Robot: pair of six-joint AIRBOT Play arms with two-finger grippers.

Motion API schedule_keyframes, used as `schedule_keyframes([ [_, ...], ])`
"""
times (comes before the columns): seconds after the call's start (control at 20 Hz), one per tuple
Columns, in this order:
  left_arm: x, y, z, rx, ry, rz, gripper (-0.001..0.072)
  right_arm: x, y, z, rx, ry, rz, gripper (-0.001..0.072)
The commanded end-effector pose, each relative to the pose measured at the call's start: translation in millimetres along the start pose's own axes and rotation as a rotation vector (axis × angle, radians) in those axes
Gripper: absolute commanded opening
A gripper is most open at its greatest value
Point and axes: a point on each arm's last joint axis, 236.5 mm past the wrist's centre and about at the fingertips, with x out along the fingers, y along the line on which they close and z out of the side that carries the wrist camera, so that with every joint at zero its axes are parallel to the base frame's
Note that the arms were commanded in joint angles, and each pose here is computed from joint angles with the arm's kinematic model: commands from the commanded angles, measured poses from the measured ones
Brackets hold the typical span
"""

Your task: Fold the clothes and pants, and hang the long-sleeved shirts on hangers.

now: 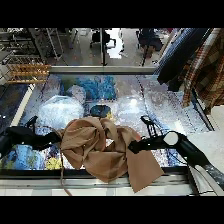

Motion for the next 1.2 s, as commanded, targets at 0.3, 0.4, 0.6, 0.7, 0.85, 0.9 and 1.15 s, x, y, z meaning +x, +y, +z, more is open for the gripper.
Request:
schedule_keyframes([
  [0.3, -32.1, -67.7, 91.4, 0.161, -0.256, -0.052, 0.0021, 13.6, -26.9, 24.7, -0.118, 0.0, -0.132, 0.0021],
  [0.4, -95.4, -79.7, 148.1, 0.203, -0.416, -0.058, 0.0019, -21.7, -46.4, 77.9, -0.253, -0.094, -0.295, 0.0021],
  [0.6, -186.4, -68.5, 231.7, 0.195, -0.66, -0.034, 0.0021, -108.2, -61.4, 206.5, -0.357, -0.491, -0.478, 0.0022],
  [0.7, -173.7, -54.6, 251.6, 0.171, -0.677, -0.02, 0.016, -103.6, -69.6, 224.4, -0.291, -0.543, -0.446, 0.0158],
  [0.85, -121.1, -14.4, 246.7, 0.15, -0.543, 0.041, 0.0696, -72.8, -94.0, 191.9, -0.087, -0.399, -0.361, 0.0463],
  [0.9, -108.9, 4.1, 235.9, 0.129, -0.472, 0.063, 0.0696, -72.1, -108.3, 174.5, -0.018, -0.339, -0.36, 0.0462],
  [1.15, -104.7, 86.9, 177.6, -0.094, -0.215, 0.071, 0.0695, -76.6, -154.0, 71.8, 0.322, -0.106, -0.23, 0.0462],
])
